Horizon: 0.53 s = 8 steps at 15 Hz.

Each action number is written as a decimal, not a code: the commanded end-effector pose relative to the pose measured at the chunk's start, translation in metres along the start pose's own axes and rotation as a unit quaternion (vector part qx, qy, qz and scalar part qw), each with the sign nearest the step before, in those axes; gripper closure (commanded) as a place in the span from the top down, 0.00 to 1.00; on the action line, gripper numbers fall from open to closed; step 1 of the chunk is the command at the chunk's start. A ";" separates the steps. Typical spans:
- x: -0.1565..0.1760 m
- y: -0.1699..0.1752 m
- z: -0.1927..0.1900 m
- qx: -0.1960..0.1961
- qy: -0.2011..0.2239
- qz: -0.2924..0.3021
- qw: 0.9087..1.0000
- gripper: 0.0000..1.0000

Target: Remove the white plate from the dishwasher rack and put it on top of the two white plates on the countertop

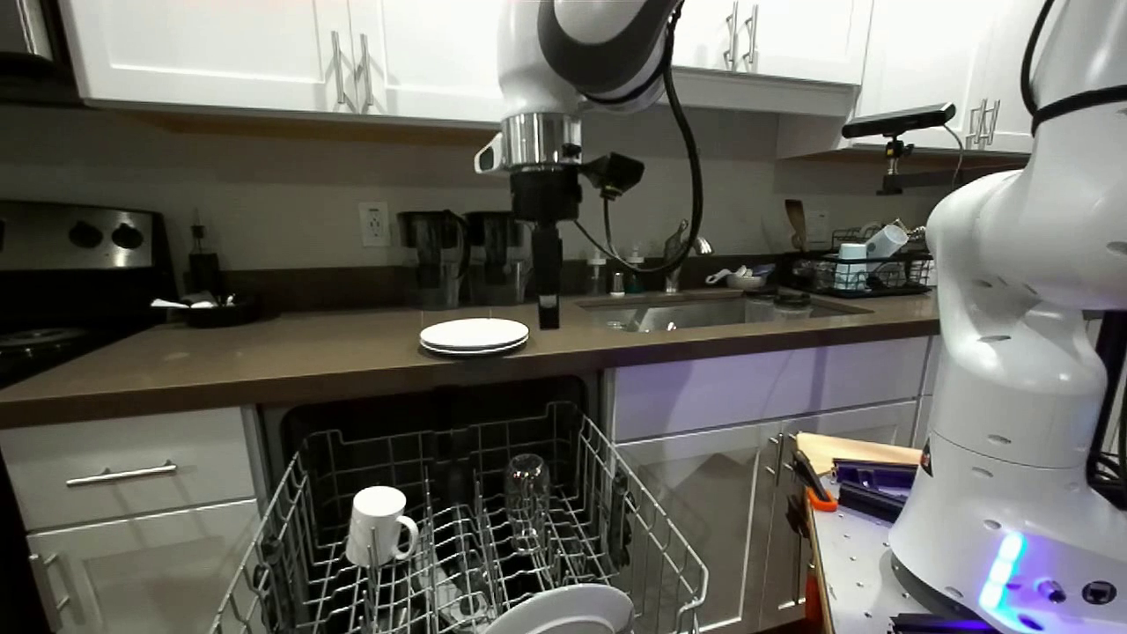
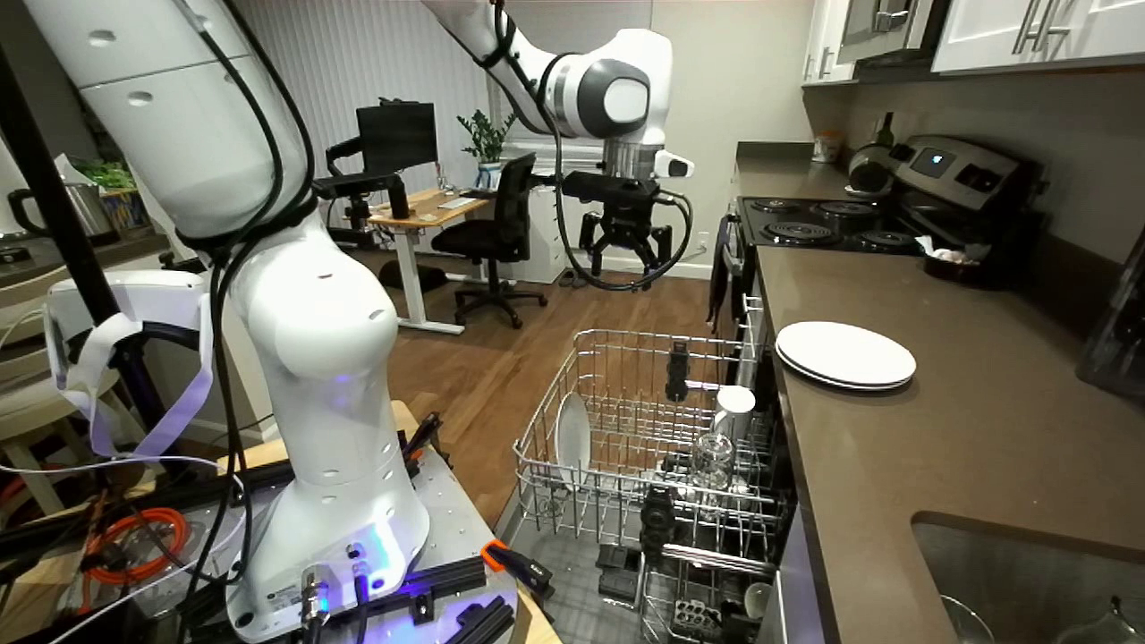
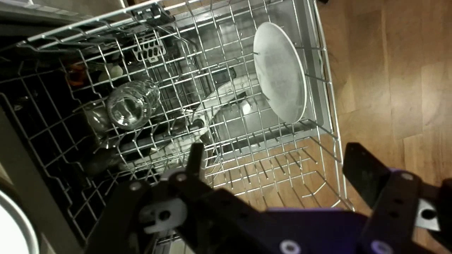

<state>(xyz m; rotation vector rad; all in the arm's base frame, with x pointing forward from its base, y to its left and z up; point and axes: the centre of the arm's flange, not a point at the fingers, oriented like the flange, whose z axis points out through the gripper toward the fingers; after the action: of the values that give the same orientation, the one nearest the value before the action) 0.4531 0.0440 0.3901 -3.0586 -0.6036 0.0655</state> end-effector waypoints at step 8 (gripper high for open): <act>0.054 -0.056 0.123 0.002 0.014 -0.064 0.998 1.00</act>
<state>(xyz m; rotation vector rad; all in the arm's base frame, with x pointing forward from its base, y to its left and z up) 0.4709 0.1042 0.3008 -3.0274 -0.7881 0.0439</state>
